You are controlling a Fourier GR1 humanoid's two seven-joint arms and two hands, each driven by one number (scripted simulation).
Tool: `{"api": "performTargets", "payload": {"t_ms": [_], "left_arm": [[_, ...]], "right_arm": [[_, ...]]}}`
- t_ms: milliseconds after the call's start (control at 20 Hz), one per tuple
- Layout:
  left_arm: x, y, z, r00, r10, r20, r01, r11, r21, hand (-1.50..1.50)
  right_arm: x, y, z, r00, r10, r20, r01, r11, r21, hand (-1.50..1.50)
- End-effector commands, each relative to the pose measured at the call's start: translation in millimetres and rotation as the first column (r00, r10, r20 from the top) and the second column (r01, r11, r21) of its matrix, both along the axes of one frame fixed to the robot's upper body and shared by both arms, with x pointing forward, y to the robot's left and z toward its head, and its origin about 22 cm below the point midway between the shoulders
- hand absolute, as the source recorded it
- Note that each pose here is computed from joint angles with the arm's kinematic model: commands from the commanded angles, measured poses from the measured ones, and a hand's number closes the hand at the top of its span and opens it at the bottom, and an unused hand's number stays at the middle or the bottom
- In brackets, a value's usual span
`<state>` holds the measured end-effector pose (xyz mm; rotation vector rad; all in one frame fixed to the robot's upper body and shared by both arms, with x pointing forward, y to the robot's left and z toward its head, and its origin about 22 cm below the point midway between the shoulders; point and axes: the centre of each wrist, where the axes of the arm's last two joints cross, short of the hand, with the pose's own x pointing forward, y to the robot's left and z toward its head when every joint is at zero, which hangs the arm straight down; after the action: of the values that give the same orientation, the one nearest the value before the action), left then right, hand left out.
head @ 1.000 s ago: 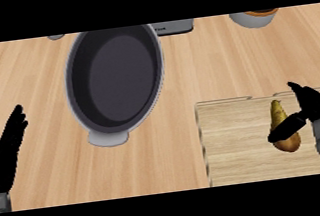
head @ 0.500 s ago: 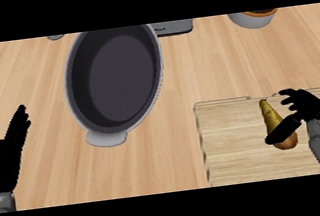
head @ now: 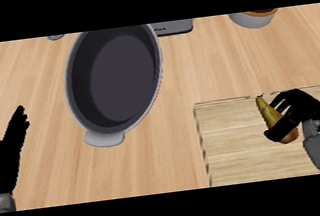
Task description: Pick the pear from the tray and place it in the pot
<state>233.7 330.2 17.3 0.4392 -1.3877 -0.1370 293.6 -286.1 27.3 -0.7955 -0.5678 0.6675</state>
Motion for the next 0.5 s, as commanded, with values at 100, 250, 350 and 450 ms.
{"api": "performTargets", "payload": {"t_ms": [100, 250, 350, 450], "left_arm": [[3.0, -4, 1, 0.999, -0.038, -0.005, 0.038, 0.999, 0.007, 0.00], [16.5, -24, 10, 0.990, -0.141, 0.021, 0.141, 0.990, 0.001, 0.00], [21.4, -30, 11, 0.985, -0.170, 0.015, 0.170, 0.985, 0.003, 0.00], [24.6, -31, 13, 0.984, -0.179, 0.022, 0.179, 0.984, 0.017, 0.00]], "right_arm": [[-5, 121, 8, 0.934, 0.334, 0.125, -0.334, 0.942, -0.022, 1.50], [-20, 211, 36, 0.727, 0.652, 0.216, -0.646, 0.756, -0.106, 1.50], [-34, 258, 49, 0.599, 0.764, 0.238, -0.744, 0.642, -0.187, 1.50], [-40, 279, 51, 0.549, 0.802, 0.237, -0.739, 0.598, -0.312, 1.50]]}}
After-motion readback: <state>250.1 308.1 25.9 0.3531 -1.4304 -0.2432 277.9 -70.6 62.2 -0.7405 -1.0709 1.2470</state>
